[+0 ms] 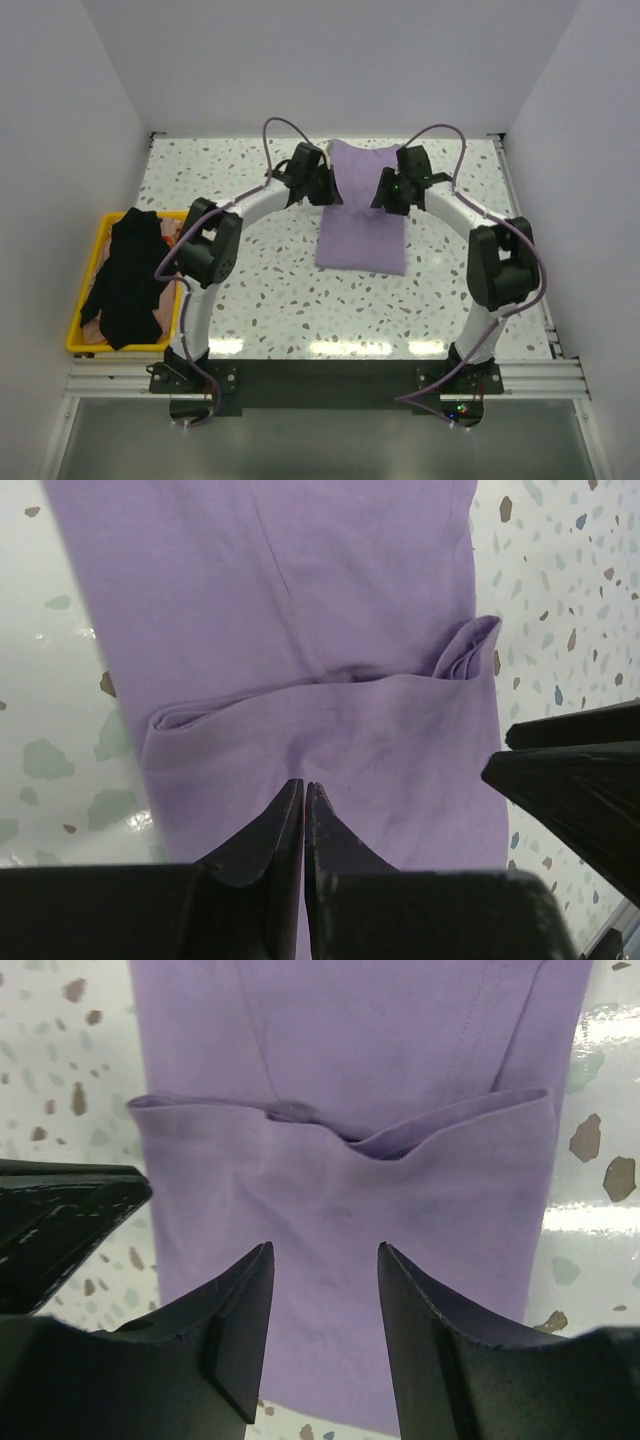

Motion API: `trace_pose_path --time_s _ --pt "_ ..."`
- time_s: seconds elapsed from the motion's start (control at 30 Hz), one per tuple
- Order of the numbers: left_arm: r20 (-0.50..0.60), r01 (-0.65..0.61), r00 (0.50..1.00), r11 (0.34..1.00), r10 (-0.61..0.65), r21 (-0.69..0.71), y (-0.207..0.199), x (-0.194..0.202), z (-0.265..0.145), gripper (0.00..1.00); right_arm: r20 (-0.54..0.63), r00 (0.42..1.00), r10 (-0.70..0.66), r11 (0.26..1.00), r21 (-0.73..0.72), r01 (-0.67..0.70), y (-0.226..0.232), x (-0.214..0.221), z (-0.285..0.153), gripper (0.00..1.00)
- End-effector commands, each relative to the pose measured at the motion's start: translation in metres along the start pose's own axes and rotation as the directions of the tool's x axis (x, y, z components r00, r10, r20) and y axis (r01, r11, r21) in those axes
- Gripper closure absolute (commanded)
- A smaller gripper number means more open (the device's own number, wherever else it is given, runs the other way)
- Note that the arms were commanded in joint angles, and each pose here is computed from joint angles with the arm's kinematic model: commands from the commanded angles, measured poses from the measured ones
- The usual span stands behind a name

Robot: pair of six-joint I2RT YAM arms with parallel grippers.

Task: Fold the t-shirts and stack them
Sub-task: Fold the tshirt

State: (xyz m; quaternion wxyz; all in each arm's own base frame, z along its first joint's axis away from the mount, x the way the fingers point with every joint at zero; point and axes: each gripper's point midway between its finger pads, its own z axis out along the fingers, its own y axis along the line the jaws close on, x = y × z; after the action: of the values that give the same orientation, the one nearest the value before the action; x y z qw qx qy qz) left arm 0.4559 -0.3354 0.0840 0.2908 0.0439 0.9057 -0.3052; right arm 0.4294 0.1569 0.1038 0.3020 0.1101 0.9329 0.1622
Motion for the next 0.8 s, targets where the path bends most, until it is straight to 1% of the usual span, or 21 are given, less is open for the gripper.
trace_pose_path --time_s 0.0,0.03,0.1,0.13,0.23,0.37,0.53,0.6,0.7,0.77 --pt "0.022 -0.023 1.0 1.0 0.022 0.021 0.0 -0.014 0.014 0.92 0.004 1.0 -0.028 0.999 0.047 0.027 -0.012 -0.014 0.02 0.51" --pt "0.03 -0.035 0.999 0.999 0.035 0.018 0.001 -0.02 0.017 0.92 -0.02 0.999 -0.03 0.998 0.056 0.031 -0.016 -0.008 0.033 0.52" --pt "0.013 -0.031 0.999 0.999 0.031 -0.019 0.015 -0.015 0.028 0.92 -0.018 0.999 -0.03 0.998 0.06 0.031 -0.016 -0.015 0.041 0.52" --pt "0.022 -0.031 0.999 0.999 0.031 -0.031 0.018 -0.02 0.03 0.92 -0.047 0.999 -0.016 0.996 0.082 0.02 -0.025 -0.01 0.052 0.52" --pt "0.011 0.013 1.0 0.996 -0.012 -0.083 0.048 -0.018 0.036 0.92 -0.062 0.997 0.042 0.995 0.092 -0.036 -0.036 -0.014 0.058 0.52" --pt "-0.018 0.051 0.998 0.992 -0.054 -0.118 0.07 -0.004 0.042 0.92 -0.084 0.994 0.076 0.991 0.12 -0.065 -0.049 -0.009 0.063 0.5" --pt "-0.037 0.079 0.996 0.989 -0.084 -0.122 0.078 0.007 0.044 0.94 -0.105 0.989 0.101 0.991 0.097 -0.091 -0.051 -0.003 0.064 0.48" --pt "-0.033 0.081 0.996 0.989 -0.086 -0.12 0.077 0.007 0.042 0.94 -0.105 0.988 0.109 0.991 0.084 -0.1 -0.05 -0.004 0.062 0.45" --pt "-0.03 0.085 0.996 0.989 -0.089 -0.119 0.077 0.005 0.041 0.94 -0.08 0.992 0.098 0.991 0.094 -0.091 -0.051 -0.012 0.057 0.4" --pt "-0.026 0.085 0.996 0.99 -0.088 -0.116 0.076 0.003 0.039 0.94 -0.063 0.994 0.084 0.988 0.132 -0.075 -0.058 -0.018 0.053 0.4"
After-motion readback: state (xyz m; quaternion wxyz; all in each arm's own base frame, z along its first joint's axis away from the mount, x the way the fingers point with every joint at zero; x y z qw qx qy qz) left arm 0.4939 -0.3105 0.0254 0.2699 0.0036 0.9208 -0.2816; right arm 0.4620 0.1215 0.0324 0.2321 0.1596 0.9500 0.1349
